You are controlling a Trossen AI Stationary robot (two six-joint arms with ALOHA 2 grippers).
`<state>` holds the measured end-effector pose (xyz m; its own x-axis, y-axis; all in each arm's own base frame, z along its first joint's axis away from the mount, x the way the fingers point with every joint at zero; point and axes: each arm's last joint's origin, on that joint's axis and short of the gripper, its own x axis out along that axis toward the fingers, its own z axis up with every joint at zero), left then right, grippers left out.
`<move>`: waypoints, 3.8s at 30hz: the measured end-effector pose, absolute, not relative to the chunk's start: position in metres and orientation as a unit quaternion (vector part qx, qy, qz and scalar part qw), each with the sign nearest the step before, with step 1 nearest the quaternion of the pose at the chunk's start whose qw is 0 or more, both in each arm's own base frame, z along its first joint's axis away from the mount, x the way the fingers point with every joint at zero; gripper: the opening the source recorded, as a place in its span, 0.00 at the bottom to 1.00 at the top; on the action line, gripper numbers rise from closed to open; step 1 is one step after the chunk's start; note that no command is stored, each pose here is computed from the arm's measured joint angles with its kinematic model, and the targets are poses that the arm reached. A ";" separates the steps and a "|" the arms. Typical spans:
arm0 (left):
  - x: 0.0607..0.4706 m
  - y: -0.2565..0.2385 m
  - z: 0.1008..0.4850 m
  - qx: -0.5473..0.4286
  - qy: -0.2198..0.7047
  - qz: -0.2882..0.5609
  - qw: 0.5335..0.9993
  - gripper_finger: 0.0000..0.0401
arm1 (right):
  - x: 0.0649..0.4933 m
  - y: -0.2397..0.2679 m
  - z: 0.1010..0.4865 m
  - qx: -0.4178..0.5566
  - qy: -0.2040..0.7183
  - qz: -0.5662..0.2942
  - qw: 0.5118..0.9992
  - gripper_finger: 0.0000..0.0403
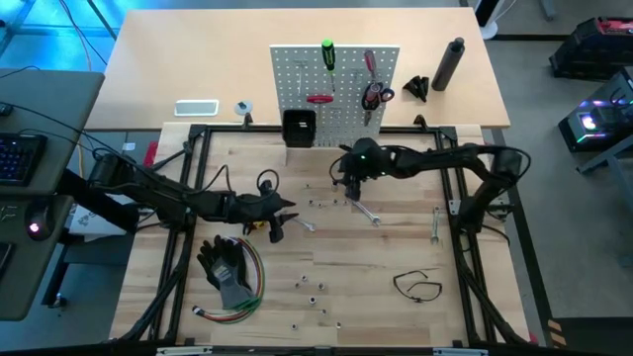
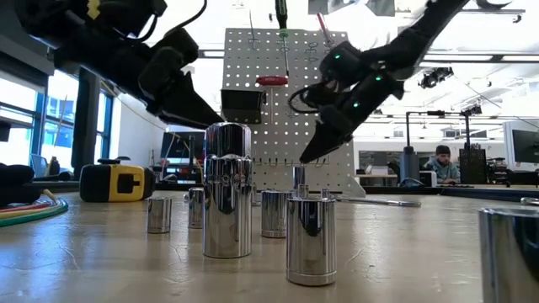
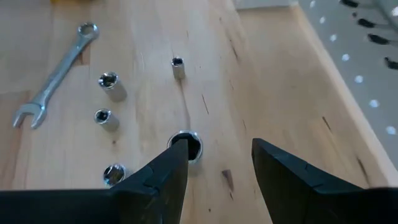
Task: Hang tools onto peg board
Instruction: Put the silver socket into the black bin on the white peg board
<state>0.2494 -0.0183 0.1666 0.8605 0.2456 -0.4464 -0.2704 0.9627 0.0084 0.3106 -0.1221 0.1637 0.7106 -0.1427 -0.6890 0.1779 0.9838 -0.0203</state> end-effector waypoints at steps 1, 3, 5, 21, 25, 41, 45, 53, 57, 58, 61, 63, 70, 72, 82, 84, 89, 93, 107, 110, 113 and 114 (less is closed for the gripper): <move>0.249 -0.019 0.166 -0.028 0.225 0.134 0.965 0.37 | 0.314 -0.123 0.163 0.025 0.376 -0.085 0.922 0.43; 0.248 -0.019 0.165 -0.027 0.225 0.133 0.965 0.37 | 0.317 -0.125 0.163 0.027 0.389 -0.083 0.917 0.43; 0.248 -0.020 0.165 -0.027 0.225 0.132 0.965 0.37 | 0.320 -0.126 0.163 0.027 0.391 -0.082 0.916 0.43; 0.249 -0.020 0.167 -0.010 0.216 0.130 0.967 0.37 | 0.323 -0.122 0.164 0.044 0.391 -0.060 0.917 0.43; 0.250 -0.020 0.166 -0.009 0.218 0.133 0.967 0.37 | 0.323 -0.122 0.164 0.049 0.391 -0.062 0.917 0.43; 0.255 -0.021 0.158 -0.010 0.219 0.133 0.967 0.37 | 0.328 -0.119 0.147 0.047 0.410 -0.078 0.907 0.35; 0.255 -0.021 0.158 -0.008 0.218 0.132 0.967 0.37 | 0.329 -0.119 0.148 0.046 0.405 -0.078 0.910 0.34; 0.255 -0.021 0.158 -0.007 0.217 0.132 0.967 0.37 | 0.331 -0.119 0.151 0.052 0.388 -0.066 0.918 0.34; 0.255 -0.021 0.158 -0.006 0.218 0.131 0.967 0.37 | 0.330 -0.118 0.149 0.055 0.398 -0.065 0.914 0.30; 0.255 -0.021 0.158 -0.005 0.219 0.131 0.967 0.37 | 0.329 -0.118 0.149 0.056 0.400 -0.065 0.912 0.28; 0.255 -0.021 0.158 -0.005 0.219 0.131 0.967 0.37 | 0.329 -0.118 0.149 0.057 0.404 -0.064 0.911 0.24; 0.255 -0.021 0.158 -0.005 0.219 0.131 0.967 0.37 | 0.329 -0.118 0.149 0.057 0.405 -0.064 0.911 0.22; 0.255 -0.021 0.158 -0.006 0.219 0.131 0.967 0.37 | 0.329 -0.118 0.149 0.060 0.401 -0.066 0.912 0.21; 0.255 -0.021 0.158 -0.005 0.219 0.131 0.967 0.37 | 0.330 -0.118 0.151 0.066 0.402 -0.063 0.911 0.21; 0.255 -0.021 0.158 -0.002 0.220 0.130 0.967 0.37 | 0.367 -0.101 0.204 0.015 0.372 -0.013 0.928 0.21; 0.255 -0.021 0.158 -0.001 0.220 0.130 0.967 0.37 | 0.374 -0.096 0.220 -0.004 0.368 -0.002 0.930 0.21; 0.255 -0.021 0.158 0.003 0.221 0.129 0.967 0.37 | 0.387 -0.088 0.260 -0.045 0.358 0.012 0.932 0.21; 0.255 -0.021 0.158 0.008 0.222 0.128 0.967 0.37 | 0.393 -0.089 0.296 -0.073 0.330 0.011 0.941 0.21; 0.255 -0.021 0.158 0.011 0.222 0.127 0.967 0.37 | 0.385 -0.140 0.376 -0.128 0.232 -0.095 0.960 0.21; 0.255 -0.021 0.158 0.011 0.222 0.127 0.967 0.37 | 0.381 -0.157 0.376 -0.110 0.221 -0.114 0.962 0.21; 0.255 -0.021 0.158 0.011 0.221 0.127 0.967 0.37 | 0.382 -0.171 0.367 -0.081 0.217 -0.109 0.967 0.21; 0.255 -0.021 0.158 0.011 0.221 0.127 0.967 0.37 | 0.384 -0.175 0.362 -0.072 0.221 -0.103 0.967 0.21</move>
<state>0.2547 -0.0206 0.1584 0.8699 0.2514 -0.4244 -0.2416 0.9673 0.0778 0.3838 -0.1751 0.3621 0.8813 -0.2313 -0.4120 0.1673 0.9683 -0.1856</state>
